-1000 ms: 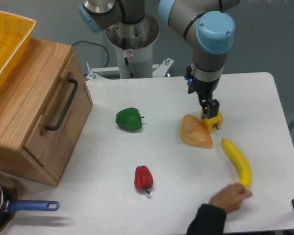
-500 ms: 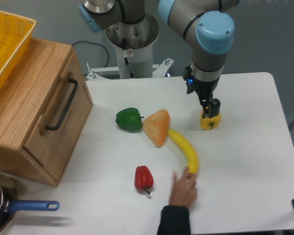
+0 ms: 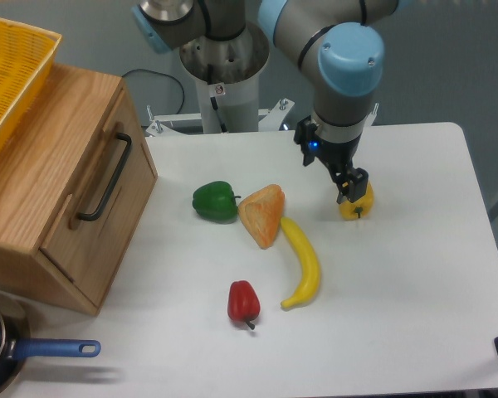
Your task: Slide the top drawer open
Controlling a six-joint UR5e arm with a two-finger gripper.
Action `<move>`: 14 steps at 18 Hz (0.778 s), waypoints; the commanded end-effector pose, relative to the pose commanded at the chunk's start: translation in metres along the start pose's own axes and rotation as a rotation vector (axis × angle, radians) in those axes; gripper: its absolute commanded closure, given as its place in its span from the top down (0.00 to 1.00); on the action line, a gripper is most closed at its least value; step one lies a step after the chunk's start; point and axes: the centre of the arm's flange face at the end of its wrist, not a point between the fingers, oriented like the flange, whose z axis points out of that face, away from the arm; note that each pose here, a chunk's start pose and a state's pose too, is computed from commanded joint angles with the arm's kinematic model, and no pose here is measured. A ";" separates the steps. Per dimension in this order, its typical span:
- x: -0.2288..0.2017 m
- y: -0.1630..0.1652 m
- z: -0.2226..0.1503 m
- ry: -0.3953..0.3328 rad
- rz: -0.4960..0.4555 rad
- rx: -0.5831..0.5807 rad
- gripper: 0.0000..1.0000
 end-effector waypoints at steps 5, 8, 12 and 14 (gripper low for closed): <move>0.000 -0.005 -0.001 0.007 -0.084 0.048 1.00; -0.001 -0.006 -0.002 0.008 -0.101 0.056 1.00; -0.001 -0.006 -0.003 0.005 -0.098 0.056 1.00; -0.001 -0.006 -0.004 0.000 -0.093 0.055 1.00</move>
